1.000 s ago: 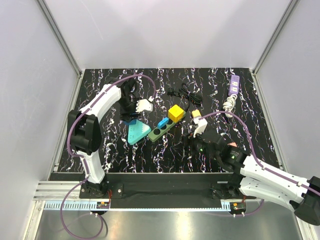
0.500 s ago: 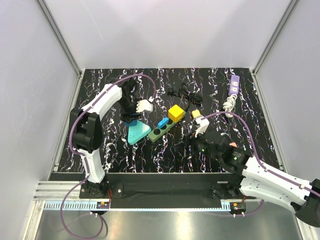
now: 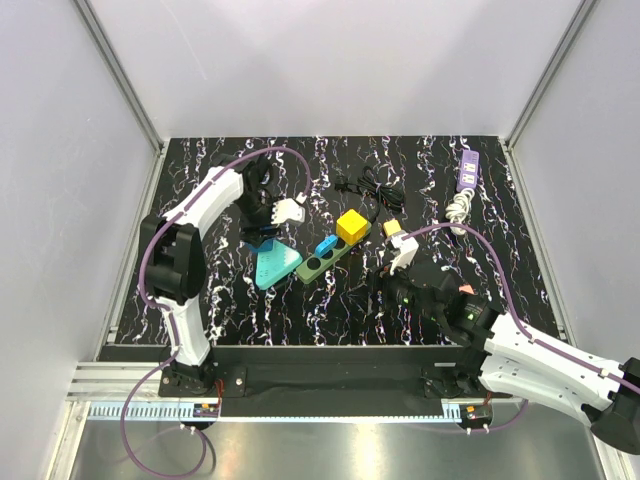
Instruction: Insert the plug
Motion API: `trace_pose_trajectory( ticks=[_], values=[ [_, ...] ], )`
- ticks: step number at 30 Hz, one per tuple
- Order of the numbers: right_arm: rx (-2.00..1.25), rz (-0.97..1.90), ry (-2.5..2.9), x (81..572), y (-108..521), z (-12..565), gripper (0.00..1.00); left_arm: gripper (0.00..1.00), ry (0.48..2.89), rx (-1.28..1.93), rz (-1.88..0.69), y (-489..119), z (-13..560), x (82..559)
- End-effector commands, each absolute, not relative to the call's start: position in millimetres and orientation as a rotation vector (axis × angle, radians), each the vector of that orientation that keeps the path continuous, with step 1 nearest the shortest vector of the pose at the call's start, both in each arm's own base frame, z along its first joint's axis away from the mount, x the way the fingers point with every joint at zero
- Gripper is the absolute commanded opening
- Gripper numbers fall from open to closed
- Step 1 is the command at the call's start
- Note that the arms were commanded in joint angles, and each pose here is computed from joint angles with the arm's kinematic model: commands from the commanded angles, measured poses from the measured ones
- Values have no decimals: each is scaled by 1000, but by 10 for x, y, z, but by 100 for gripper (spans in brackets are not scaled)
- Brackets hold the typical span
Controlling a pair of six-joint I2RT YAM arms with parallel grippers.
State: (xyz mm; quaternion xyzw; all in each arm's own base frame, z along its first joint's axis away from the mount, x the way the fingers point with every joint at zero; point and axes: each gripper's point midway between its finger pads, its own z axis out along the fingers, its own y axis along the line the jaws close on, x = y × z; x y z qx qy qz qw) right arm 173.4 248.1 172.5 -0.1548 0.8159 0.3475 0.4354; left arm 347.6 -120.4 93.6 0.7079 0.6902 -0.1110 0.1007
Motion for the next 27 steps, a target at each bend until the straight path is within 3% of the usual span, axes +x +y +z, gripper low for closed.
trace_pose_trajectory(
  ticks=[1,27],
  values=[
    [-386,853,1991,1781,2490,1784,77,0,2001,2097,-426,-1337,830,3491],
    [-384,844,1993,1794,2483,1759,77,0,2021,2140,-460,-1400,849,3361]
  ],
)
